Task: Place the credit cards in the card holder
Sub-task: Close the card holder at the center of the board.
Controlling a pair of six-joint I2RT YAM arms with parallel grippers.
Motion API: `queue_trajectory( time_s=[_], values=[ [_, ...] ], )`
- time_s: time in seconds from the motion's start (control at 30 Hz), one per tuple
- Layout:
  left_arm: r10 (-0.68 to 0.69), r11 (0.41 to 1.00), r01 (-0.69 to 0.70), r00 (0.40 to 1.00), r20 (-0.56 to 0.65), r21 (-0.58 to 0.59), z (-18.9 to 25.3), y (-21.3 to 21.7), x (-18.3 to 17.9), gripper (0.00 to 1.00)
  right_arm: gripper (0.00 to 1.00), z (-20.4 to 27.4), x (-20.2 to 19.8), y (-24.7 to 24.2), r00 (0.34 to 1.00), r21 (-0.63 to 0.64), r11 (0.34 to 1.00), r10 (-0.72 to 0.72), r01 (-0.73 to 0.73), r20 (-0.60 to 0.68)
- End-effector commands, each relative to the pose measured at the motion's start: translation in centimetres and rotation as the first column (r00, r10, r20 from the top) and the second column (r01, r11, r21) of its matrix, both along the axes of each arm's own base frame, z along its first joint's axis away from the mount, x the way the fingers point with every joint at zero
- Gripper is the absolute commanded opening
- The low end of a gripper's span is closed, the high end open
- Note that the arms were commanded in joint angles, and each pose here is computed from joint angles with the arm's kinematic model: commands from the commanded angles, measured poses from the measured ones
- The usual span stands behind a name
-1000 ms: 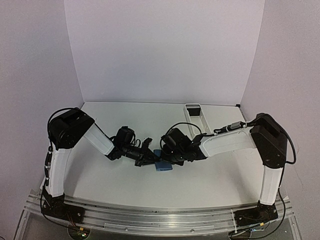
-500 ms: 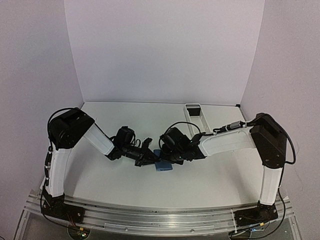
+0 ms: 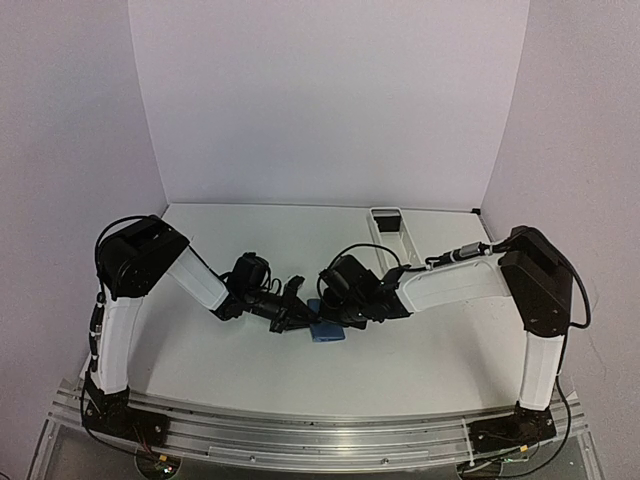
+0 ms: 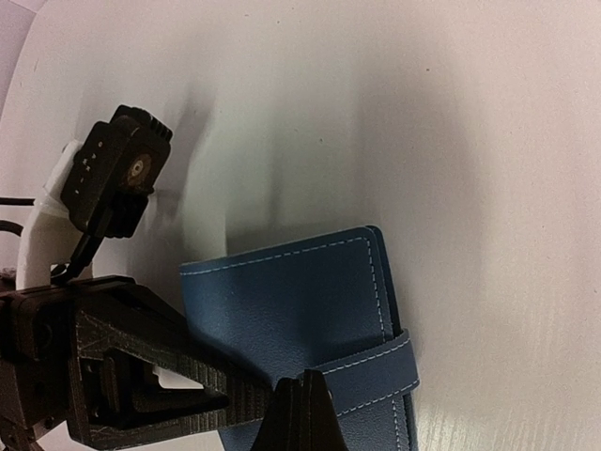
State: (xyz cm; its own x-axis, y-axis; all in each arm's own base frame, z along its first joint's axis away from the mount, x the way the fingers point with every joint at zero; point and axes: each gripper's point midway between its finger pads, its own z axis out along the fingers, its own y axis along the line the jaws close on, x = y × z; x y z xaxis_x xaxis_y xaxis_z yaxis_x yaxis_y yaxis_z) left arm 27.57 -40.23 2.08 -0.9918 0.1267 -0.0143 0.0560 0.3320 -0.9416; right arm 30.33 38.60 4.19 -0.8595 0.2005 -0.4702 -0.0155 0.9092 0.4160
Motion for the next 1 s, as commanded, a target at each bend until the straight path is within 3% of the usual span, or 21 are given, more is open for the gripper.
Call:
queue_trajectory(
  time_s=[0.0, 0.97],
  values=[
    [0.069, 0.963, -0.007, 0.973, -0.221, 0.27, -9.3, 3.3, -4.0, 0.0, 0.0, -0.6, -0.1, 0.7, 1.0, -0.005, 1.0, 0.015, -0.015, 0.001],
    [0.062, 0.959, 0.006, 0.97, -0.233, 0.283, -10.0, 3.3, -4.2, 0.0, 0.0, -2.0, -0.8, -1.6, 1.0, -0.115, 0.993, 0.014, -0.016, -0.014]
  ],
)
